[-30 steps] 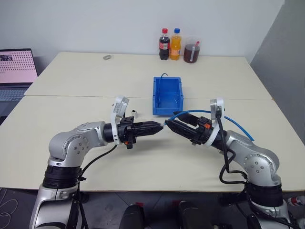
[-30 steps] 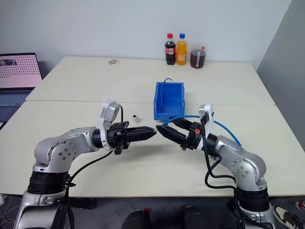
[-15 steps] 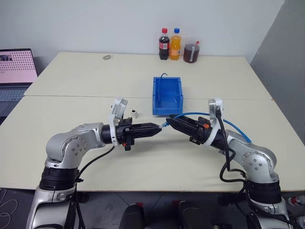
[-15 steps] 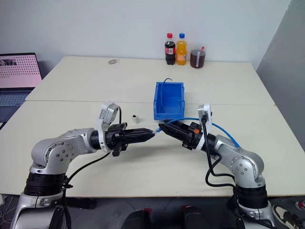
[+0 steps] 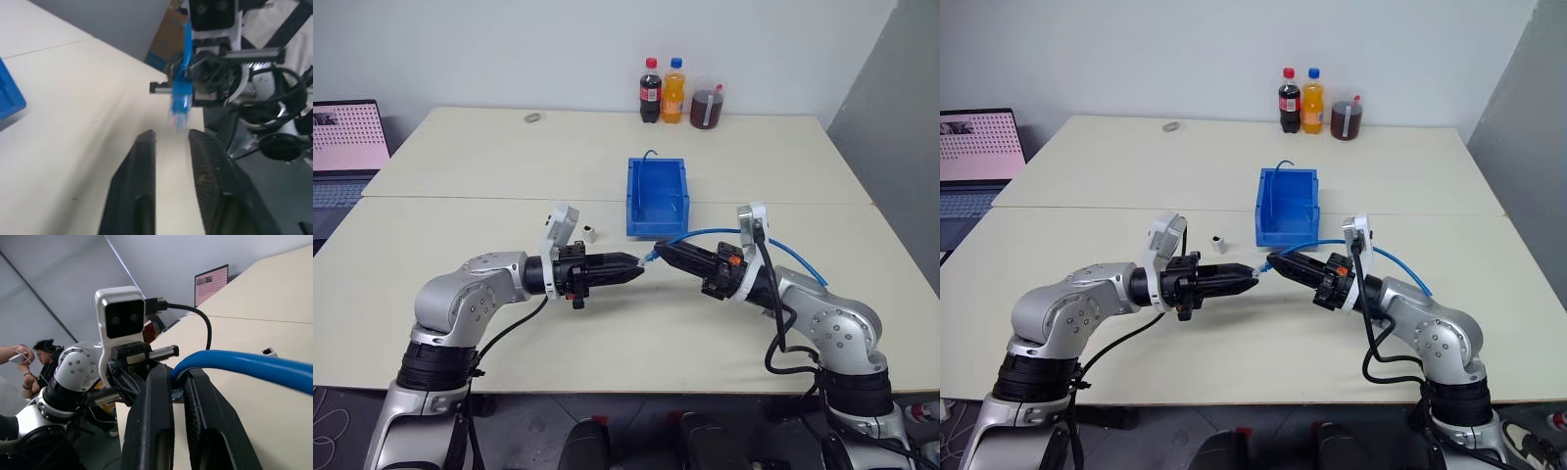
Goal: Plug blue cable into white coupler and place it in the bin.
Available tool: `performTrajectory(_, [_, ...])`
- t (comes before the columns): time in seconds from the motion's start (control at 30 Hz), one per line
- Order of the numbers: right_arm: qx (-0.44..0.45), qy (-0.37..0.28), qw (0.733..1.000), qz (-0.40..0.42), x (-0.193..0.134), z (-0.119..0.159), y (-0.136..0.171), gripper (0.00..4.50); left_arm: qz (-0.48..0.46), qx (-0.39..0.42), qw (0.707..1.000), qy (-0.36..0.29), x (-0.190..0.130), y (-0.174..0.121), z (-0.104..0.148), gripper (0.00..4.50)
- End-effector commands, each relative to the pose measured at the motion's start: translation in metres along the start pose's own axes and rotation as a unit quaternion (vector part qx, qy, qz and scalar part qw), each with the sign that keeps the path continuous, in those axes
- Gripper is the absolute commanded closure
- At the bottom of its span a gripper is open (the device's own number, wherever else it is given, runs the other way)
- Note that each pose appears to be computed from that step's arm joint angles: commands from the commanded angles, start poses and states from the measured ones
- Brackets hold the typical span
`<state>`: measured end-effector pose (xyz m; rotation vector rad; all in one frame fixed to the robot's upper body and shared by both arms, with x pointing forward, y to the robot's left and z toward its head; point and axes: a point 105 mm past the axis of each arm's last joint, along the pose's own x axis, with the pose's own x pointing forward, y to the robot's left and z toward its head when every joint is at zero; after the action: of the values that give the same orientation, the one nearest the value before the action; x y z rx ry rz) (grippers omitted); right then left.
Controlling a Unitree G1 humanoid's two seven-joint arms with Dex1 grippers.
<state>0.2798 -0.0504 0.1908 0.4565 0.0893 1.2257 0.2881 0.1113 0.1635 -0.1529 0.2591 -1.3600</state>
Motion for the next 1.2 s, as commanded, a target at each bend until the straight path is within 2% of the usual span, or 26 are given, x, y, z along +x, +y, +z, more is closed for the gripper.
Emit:
performTrajectory(0.03, [-0.016, -0.02, 1.0, 0.007, -0.001, 0.012, 0.003, 4.48, 0.015, 0.051, 0.998, 0.028, -0.009, 0.0, -0.006, 2.11])
performTrajectory(0.13, [-0.02, -0.024, 0.999, -0.007, -0.003, 0.013, -0.002, 4.48, 0.047, 0.084, 0.994, 0.052, -0.019, 0.006, -0.015, 1.46])
performTrajectory(0.23, [-0.024, -0.027, 0.999, -0.021, -0.006, 0.014, -0.006, 4.48, 0.153, 0.122, 0.98, 0.036, -0.032, 0.032, -0.015, 0.9])
performTrajectory(0.3, [-0.025, -0.032, 0.999, -0.032, -0.008, 0.014, -0.009, 4.48, 0.253, 0.145, 0.956, 0.028, -0.043, 0.055, -0.017, 0.5])
performTrajectory(0.4, [-0.027, -0.03, 0.998, -0.039, -0.008, 0.012, -0.011, 4.48, 0.322, 0.141, 0.936, 0.031, -0.05, 0.07, -0.023, 0.01])
performTrajectory(0.53, [-0.029, -0.03, 0.998, -0.044, -0.006, 0.011, -0.012, 4.49, 0.423, 0.125, 0.896, 0.042, -0.064, 0.096, -0.029, 0.0])
performTrajectory(0.67, [-0.036, -0.033, 0.998, -0.048, -0.004, 0.013, -0.013, 4.49, 0.451, 0.121, 0.883, 0.051, -0.062, 0.116, -0.027, 0.0])
performTrajectory(0.8, [-0.041, -0.035, 0.997, -0.05, -0.004, 0.014, -0.013, 4.49, 0.449, 0.115, 0.883, 0.071, -0.052, 0.13, -0.029, 0.0])
performTrajectory(1.03, [-0.047, -0.035, 0.997, -0.051, -0.003, 0.014, -0.01, 4.49, 0.416, 0.086, 0.903, 0.07, -0.034, 0.144, -0.026, 0.0])
performTrajectory(1.2, [-0.05, -0.034, 0.997, -0.05, -0.003, 0.013, -0.009, 4.5, 0.418, 0.094, 0.901, 0.071, -0.027, 0.155, -0.019, 0.0])
